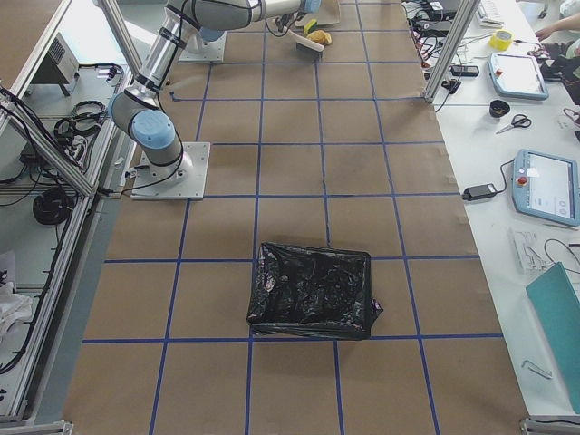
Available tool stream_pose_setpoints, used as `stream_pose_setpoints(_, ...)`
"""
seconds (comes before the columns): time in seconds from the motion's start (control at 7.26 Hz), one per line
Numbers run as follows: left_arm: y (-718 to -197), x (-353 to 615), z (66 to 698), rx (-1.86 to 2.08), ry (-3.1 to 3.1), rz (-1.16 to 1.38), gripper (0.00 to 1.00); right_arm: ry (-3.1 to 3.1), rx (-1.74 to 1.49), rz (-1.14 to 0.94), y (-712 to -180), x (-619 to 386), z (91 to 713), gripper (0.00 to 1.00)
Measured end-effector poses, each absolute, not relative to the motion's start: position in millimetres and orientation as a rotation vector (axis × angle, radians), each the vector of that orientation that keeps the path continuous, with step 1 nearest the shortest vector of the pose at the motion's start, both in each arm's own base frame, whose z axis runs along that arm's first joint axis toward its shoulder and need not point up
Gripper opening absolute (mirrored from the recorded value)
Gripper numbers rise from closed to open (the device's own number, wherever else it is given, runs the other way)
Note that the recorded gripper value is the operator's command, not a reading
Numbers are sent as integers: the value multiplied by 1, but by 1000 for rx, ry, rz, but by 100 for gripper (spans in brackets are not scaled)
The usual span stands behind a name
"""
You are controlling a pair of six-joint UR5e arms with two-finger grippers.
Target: Sweep and dump trash in nearest bin
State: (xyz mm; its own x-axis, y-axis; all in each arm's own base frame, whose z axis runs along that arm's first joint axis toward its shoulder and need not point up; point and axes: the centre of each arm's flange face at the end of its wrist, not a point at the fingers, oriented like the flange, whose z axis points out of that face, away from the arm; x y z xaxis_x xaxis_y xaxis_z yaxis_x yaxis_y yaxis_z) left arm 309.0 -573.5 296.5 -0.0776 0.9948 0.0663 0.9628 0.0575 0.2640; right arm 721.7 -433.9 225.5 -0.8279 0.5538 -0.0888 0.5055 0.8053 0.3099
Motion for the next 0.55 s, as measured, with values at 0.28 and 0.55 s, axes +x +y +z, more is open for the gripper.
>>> stream_pose_setpoints(0.28, -571, 307, 287, 2053, 2193, 366, 0, 2822, 764, 408, -437, 725, 222, 0)
stream_pose_setpoints(0.55, -569, 305, 282, 2059, 2201, 367, 0, 2828, 698, 404, -439, 729, 219, 0)
